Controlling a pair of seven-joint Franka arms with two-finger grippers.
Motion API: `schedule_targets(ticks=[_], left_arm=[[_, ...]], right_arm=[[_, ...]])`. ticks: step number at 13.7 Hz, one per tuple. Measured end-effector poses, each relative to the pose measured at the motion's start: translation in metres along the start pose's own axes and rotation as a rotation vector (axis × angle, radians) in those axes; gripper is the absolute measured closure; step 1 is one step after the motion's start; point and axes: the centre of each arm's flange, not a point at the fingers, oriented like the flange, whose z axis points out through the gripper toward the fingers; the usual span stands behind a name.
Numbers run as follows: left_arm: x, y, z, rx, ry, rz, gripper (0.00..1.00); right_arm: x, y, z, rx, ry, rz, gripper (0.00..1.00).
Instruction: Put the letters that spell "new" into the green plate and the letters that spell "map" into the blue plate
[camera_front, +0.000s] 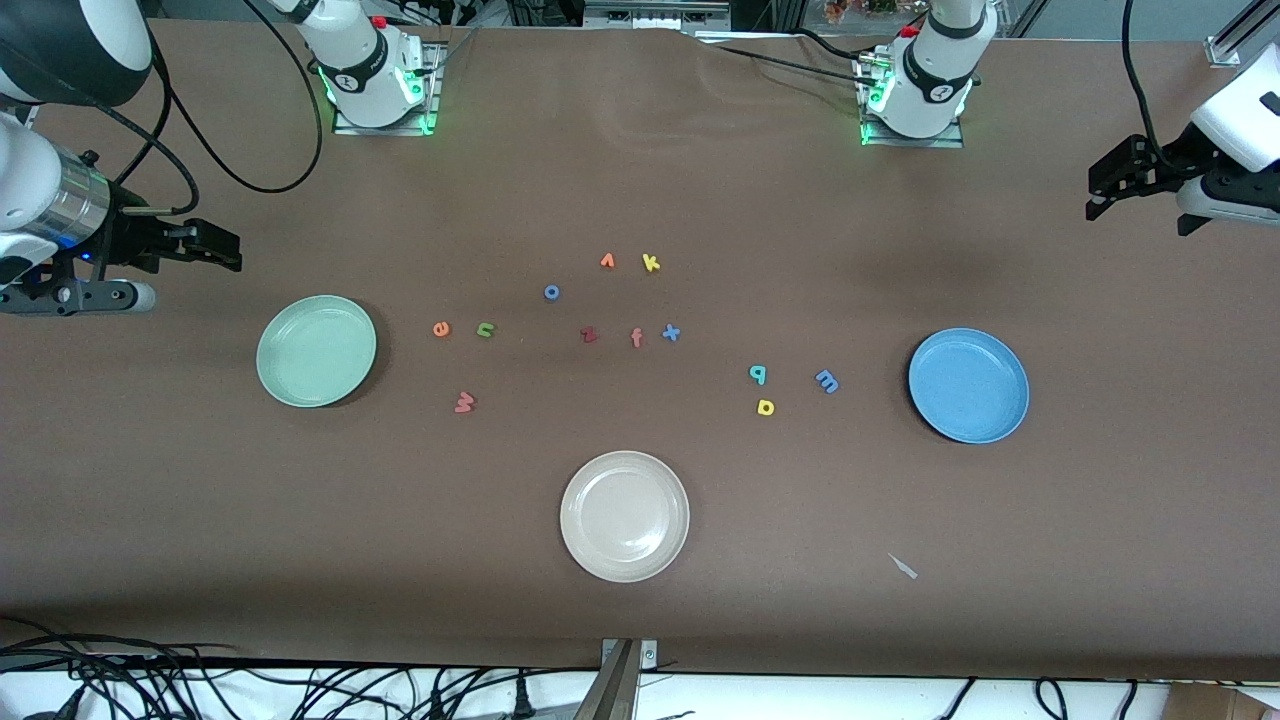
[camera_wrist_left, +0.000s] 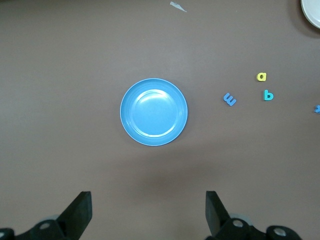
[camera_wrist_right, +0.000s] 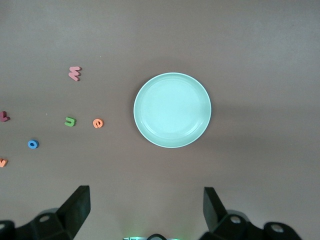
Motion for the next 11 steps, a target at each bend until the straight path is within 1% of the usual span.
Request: schedule_targets(ticks=[11], left_arm=[[0.0,0.0,0.0,0.0,0.0,0.0,0.0]], right_arm=[[0.006,-0.005,0.017,0.019,-0.031,-0.004,0.0]])
